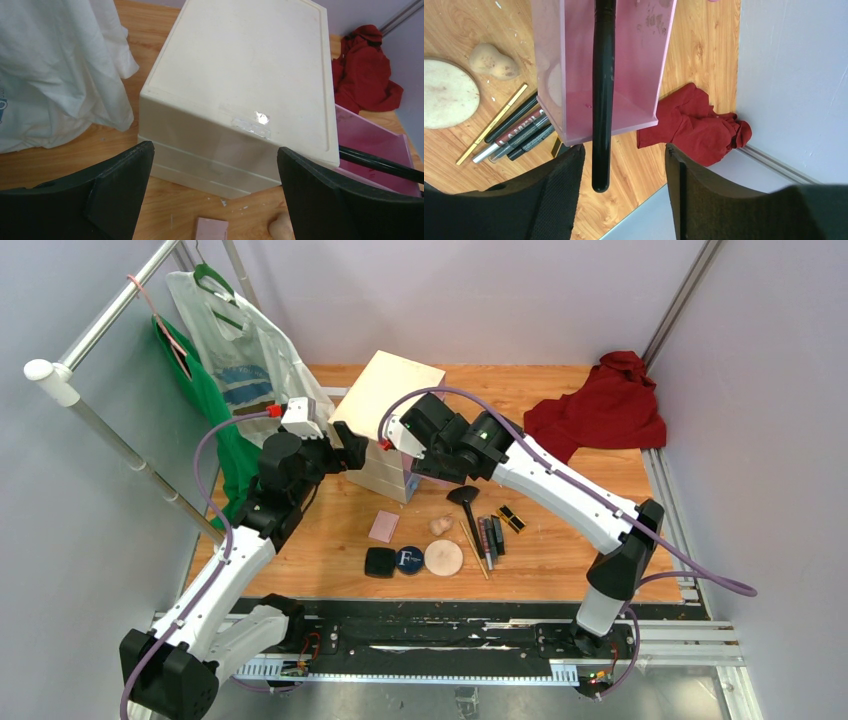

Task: Organize the makeup
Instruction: Place the makeup brush in the drawer.

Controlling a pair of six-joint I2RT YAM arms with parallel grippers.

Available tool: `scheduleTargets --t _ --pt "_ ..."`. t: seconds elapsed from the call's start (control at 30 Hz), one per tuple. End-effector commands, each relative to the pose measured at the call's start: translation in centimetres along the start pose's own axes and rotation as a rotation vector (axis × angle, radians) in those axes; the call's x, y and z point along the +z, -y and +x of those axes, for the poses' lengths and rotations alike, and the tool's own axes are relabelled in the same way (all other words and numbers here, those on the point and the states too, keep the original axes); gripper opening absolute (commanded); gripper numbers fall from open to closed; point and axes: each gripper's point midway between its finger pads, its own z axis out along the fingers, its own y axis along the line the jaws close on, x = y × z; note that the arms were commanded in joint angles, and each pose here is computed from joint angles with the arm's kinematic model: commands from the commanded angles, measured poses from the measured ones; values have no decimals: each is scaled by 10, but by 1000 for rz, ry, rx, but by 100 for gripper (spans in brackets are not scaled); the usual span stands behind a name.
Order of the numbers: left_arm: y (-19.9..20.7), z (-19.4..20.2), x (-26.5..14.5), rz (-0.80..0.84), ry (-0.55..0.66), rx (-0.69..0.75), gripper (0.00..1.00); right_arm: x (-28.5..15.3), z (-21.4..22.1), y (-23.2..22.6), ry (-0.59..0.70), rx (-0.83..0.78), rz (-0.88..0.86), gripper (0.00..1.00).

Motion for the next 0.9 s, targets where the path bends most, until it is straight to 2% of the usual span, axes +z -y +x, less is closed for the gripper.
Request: scheduleTargets --t 0.0,0.2,0.43,0.87 --pt "1 -6 -1 1 30 -4 98 -21 6 22 28 60 73 62" --pt "1 -7 -1 1 30 -7 98 -35 17 32 28 97 136 71" --pt "0 -8 -1 -3 31 -4 98 -42 29 30 22 146 153 76" --pt "0 -8 0 -3 29 1 98 -32 30 36 21 173 198 77"
